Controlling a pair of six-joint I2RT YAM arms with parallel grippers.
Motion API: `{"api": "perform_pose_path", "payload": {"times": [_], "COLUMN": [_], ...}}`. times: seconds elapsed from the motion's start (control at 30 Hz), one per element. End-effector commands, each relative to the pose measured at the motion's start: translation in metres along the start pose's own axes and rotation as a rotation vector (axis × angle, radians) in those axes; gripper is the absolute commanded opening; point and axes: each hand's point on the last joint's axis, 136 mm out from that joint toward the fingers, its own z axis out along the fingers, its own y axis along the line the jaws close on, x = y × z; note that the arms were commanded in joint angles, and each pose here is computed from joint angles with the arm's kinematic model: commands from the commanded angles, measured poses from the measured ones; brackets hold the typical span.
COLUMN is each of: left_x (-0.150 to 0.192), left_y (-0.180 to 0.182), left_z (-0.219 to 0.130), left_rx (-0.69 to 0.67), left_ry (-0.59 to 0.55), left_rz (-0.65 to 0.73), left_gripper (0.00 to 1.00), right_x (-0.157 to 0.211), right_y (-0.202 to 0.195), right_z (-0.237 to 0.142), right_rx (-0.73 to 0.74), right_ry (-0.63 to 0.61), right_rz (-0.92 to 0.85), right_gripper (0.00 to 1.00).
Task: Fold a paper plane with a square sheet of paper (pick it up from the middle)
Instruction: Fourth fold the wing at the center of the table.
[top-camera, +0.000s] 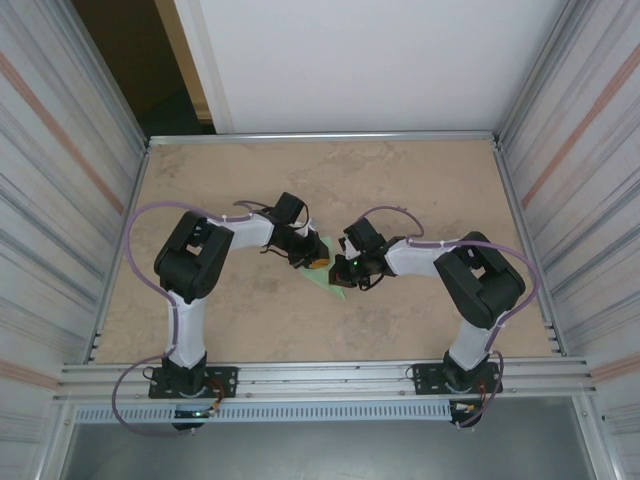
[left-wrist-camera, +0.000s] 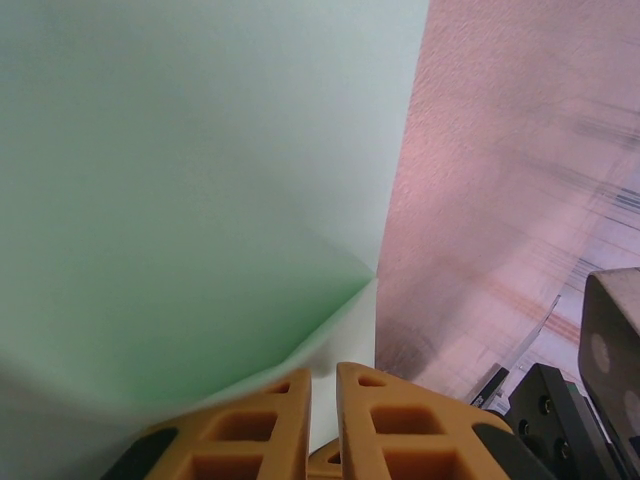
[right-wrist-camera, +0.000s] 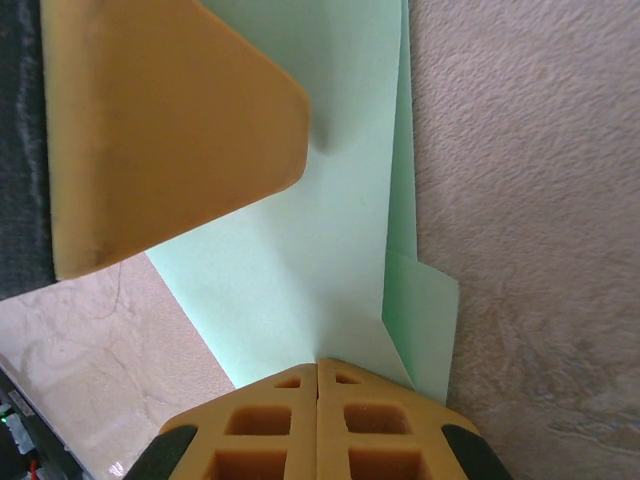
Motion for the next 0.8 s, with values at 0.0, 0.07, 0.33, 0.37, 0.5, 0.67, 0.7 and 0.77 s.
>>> {"api": "perform_pose_path", "payload": {"times": [0.0,0.07,0.33,0.37,0.5,0.67,0.7,0.77], "left_x": [0.028,0.027,0.028,0.028,0.029,0.03,0.03,0.031], "left_y": [0.101,0.101,0.101,0.101,0.101,0.103,0.103,0.105], "left_z": [0.026,0.025,0.025,0.026,0.027,0.027,0.027,0.027], "left_rx": [-0.311,-0.314,-0.315,-0.315,-0.316,-0.319,-0.321,-0.324], "left_ry": [0.062,0.06,0.061,0.063,0.066,0.069,0.069,0.073], "left_rz": [-0.157,-0.155,-0.151,-0.151,-0.148,-0.153,-0.153,-0.157], "left_gripper": [0.16,0.16,0.16,0.15,0.15,0.15,0.15,0.15], "right_x": [0.014,0.013,0.031,0.034,0.038,0.04,0.041,0.043], "right_y": [-0.017,-0.009,-0.008,-0.009,-0.014,-0.023,-0.025,-0.026], "right_z": [0.001,-0.007,-0.016,-0.015,-0.011,-0.004,-0.003,-0.003], "right_rx": [0.044,0.014,-0.026,-0.027,-0.026,-0.003,0.004,0.005], "right_ry": [0.04,0.026,0.053,0.058,0.07,0.08,0.085,0.09], "right_rz": [0.034,0.023,0.041,0.044,0.059,0.07,0.075,0.078], "right_gripper": [0.07,0.07,0.08,0.08,0.08,0.08,0.08,0.08]}}
